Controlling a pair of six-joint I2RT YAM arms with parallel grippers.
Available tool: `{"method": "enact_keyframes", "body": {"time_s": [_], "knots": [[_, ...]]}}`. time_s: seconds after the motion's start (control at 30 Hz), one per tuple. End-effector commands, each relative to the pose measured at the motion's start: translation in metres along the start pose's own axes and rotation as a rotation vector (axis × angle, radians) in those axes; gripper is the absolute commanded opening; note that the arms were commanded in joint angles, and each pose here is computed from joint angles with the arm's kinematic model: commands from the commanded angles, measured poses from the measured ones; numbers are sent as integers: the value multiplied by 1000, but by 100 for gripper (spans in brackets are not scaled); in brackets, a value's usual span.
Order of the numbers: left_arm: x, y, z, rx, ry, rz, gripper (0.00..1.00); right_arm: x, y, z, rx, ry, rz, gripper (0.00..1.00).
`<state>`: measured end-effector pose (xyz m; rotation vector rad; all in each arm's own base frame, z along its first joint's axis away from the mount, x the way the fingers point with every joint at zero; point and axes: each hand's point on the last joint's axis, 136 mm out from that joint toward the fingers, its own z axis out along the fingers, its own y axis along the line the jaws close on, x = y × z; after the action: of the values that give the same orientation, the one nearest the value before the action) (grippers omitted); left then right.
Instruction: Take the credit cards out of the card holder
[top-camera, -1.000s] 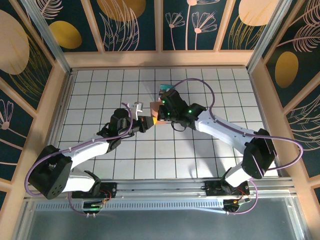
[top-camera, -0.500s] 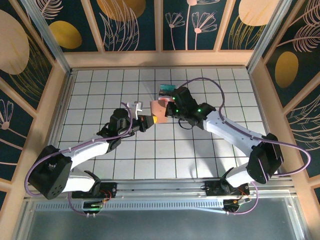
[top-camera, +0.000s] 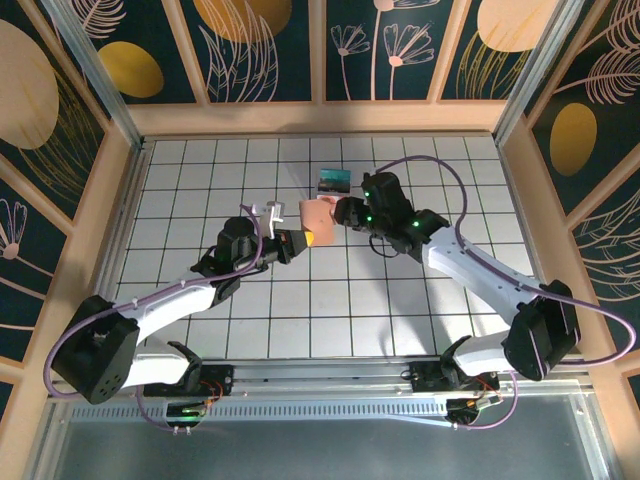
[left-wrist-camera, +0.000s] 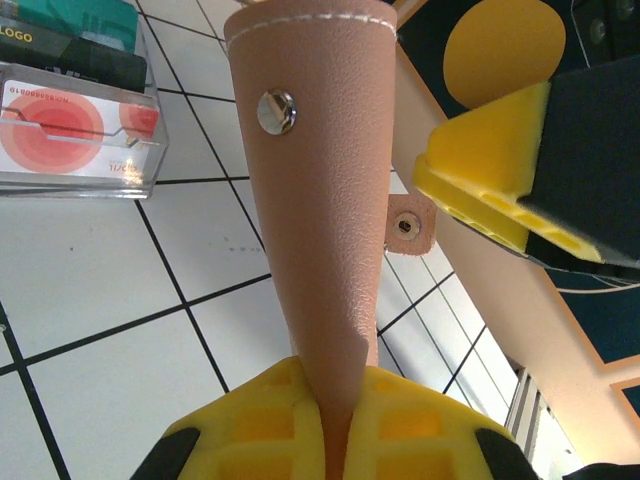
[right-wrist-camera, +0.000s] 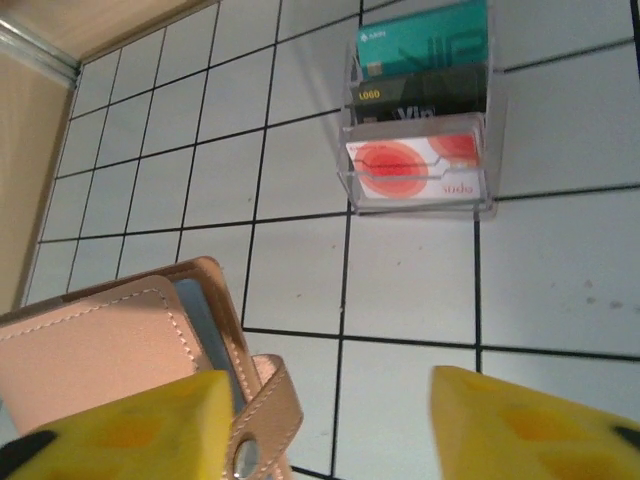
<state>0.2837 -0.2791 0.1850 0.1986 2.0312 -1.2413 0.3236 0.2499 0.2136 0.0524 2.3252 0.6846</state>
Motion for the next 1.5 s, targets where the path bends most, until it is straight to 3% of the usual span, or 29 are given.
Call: {"method": "enact_keyframes", "body": {"time_s": [0.0,0.27,0.53,0.77,1.07,1.47], "knots": [[-12,-14,-4,34,-35,35,0,-18,17,-15,-85,-76,-25,63],[-10,-15,-4,41,-29,42,0,-24,43,-27,-233,-113,-63,84],[-13,-20,-7,50,-38,59,0,-1,33,-1,-194,-13,-74,89],[-17,-21,-14,38,-59,81,0,13,11,6,-187,42,-19,77],[-24,-39,-28,106,-107,134,0,11,-6,-8,-353,8,71,60],[-25,-85,-56,362,-90,285,0,3,32,-65,-704,-89,-149,56]]}}
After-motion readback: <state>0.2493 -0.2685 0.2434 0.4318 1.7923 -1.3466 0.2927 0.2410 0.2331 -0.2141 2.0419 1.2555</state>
